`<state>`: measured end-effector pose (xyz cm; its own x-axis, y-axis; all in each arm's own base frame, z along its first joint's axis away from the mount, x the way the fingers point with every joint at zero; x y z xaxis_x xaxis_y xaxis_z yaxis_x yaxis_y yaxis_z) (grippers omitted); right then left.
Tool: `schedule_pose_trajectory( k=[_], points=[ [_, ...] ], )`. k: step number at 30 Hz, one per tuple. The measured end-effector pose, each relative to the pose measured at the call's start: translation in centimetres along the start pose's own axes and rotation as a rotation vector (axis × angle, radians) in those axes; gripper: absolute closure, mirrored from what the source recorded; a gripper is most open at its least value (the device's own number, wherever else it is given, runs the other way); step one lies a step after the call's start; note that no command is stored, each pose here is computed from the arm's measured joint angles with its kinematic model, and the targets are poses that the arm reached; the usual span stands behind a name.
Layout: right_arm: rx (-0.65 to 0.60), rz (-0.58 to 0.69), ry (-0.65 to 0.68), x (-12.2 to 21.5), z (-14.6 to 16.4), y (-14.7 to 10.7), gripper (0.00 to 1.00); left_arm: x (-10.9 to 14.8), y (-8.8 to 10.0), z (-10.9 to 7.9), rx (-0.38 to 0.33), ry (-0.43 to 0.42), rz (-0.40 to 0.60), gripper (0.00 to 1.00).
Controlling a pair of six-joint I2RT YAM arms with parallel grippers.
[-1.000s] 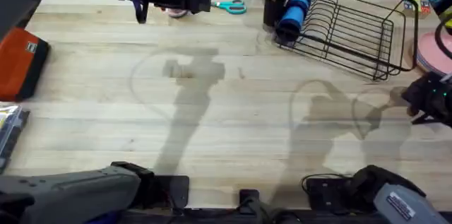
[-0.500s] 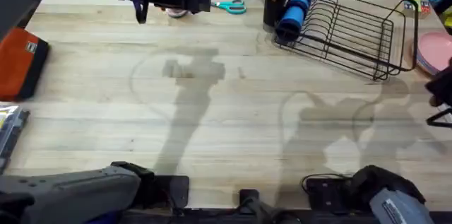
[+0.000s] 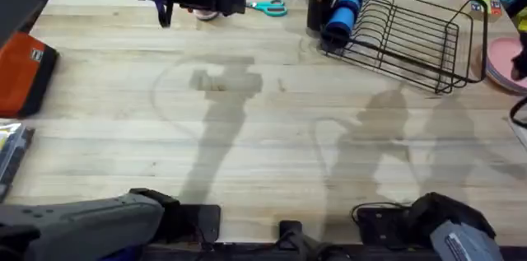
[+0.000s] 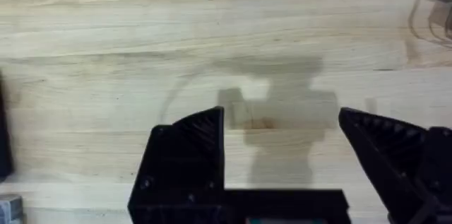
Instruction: Pick up the spoon on the table one by one and put them onto the rack
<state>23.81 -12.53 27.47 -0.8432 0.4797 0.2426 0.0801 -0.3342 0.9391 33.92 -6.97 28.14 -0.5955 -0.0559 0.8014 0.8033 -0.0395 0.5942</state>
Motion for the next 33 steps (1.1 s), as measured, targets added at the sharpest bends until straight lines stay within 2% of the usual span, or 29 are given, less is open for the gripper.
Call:
schedule_pose_trajectory(
  k=[5, 9, 16, 23, 33],
  points=[
    [0.003, -0.100, 0.147, 0.0, 2.9, 2.2, 0.970, 0.0, 0.0, 0.0, 0.000, 0.000, 0.000, 0.009],
    [0.017, -0.124, 0.273, -0.5, 6.1, 2.5, 0.970, 0.0, 0.0, 0.0, 0.000, 0.000, 0.000, 0.007],
    [0.033, -0.139, 0.472, -1.6, 12.4, 1.7, 0.970, 0.0, 0.0, 0.0, 0.000, 0.000, 0.000, 0.007],
    [0.011, -0.260, 0.646, -2.4, 18.0, 2.0, 0.970, 0.0, 0.0, 0.0, 0.000, 0.000, 0.000, 0.007],
    [-0.029, -0.353, 0.823, -3.1, 24.1, -1.1, 0.970, 0.0, 0.0, 0.0, 0.000, 0.000, 0.000, 0.008]
  ],
)
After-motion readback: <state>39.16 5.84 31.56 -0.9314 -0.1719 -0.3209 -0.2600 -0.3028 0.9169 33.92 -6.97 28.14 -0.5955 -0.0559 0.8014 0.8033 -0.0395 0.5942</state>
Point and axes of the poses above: each hand's point on the last joint's axis, 136 mm out from that joint toward the fingers, its own x axis back along the fingers, its own z axis along the line the jaws close on, y = z × x, the point moved 3 cm from there along x, back along the fingers, and after that the axes turned 1 degree about x, right-handed, at the moved point
